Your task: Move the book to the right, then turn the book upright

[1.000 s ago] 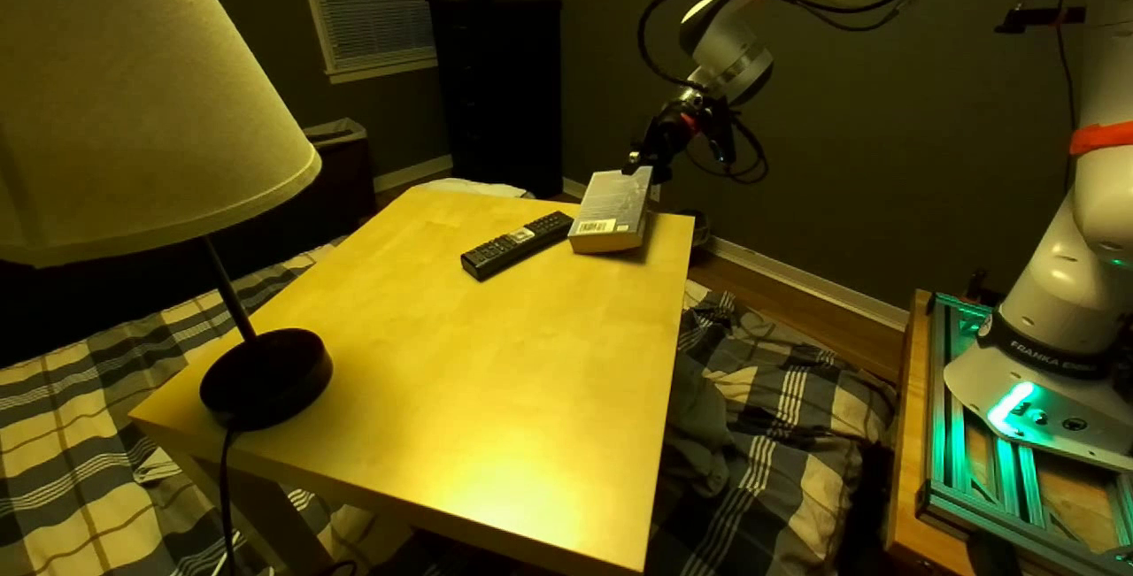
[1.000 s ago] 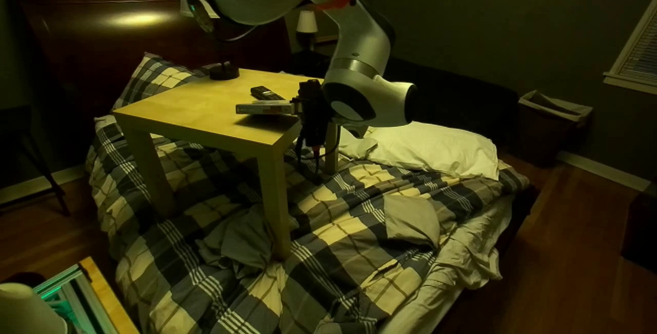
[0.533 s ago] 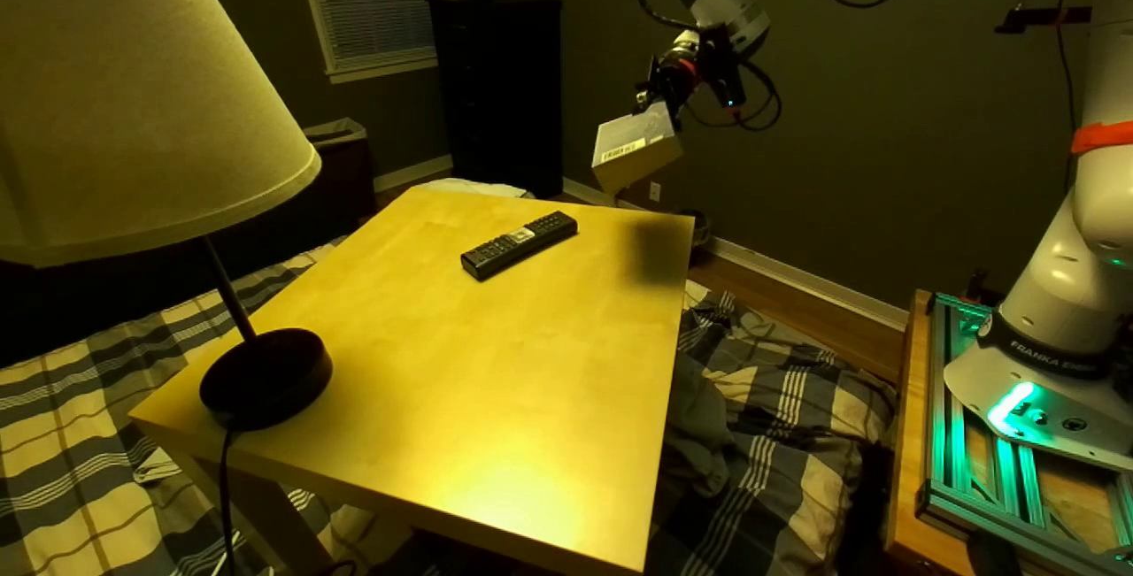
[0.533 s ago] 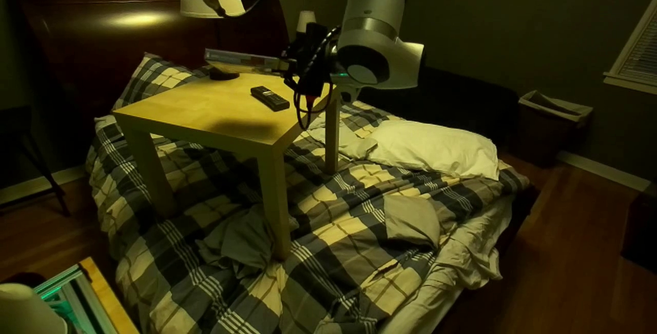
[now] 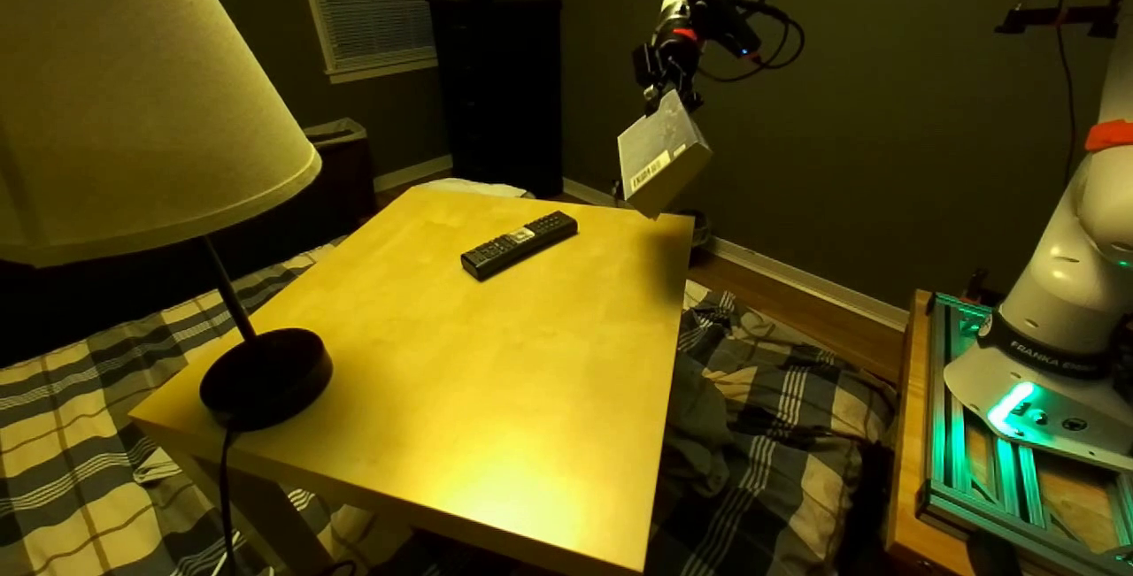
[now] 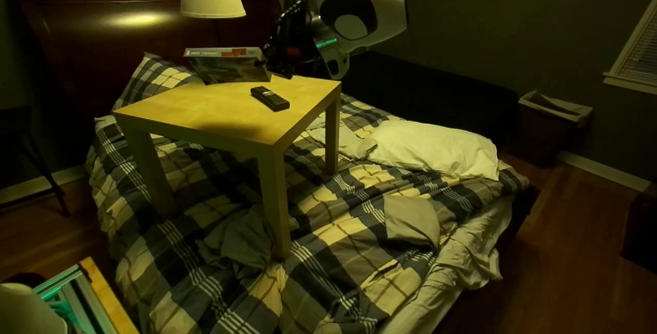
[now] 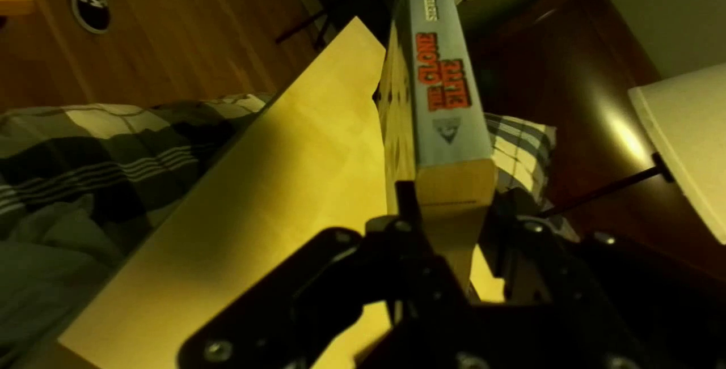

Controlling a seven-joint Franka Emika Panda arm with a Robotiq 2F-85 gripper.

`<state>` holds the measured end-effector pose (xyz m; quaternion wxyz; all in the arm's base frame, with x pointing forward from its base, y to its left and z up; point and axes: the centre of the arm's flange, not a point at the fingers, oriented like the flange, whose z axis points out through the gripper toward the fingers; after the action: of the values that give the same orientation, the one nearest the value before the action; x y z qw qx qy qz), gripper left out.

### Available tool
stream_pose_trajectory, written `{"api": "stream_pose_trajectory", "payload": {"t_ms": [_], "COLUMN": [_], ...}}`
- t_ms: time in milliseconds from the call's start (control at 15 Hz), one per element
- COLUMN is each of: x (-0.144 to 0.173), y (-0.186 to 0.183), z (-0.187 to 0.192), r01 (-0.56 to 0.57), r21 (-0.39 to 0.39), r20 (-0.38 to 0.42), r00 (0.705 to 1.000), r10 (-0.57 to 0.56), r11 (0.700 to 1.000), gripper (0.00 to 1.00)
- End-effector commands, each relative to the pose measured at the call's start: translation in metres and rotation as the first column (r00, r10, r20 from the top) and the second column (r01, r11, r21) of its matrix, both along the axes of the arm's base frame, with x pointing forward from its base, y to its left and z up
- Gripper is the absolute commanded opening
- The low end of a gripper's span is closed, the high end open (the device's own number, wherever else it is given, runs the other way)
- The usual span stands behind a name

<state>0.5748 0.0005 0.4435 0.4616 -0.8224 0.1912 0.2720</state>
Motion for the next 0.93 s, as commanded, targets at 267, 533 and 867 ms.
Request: {"api": "stream_pose_trajectory", "payload": {"t_ms": [267,533,867], "x": [-0.002,0.0,0.01], "y": [0.006,0.011,0.017], "z": [0.001,0.001,0.008], "r01": [-0.008,0.014,0.135], "r21": [-0.029,-0.037,-0.093], "r20": [-0.028,-0.026,-0.227], "r00": [1.0,1.0,0.962], "r10": [0.008,-0.015,-0.153], "r11": [1.0,0.999,0.987], "gripper": [0.29,0.07,0.07]}}
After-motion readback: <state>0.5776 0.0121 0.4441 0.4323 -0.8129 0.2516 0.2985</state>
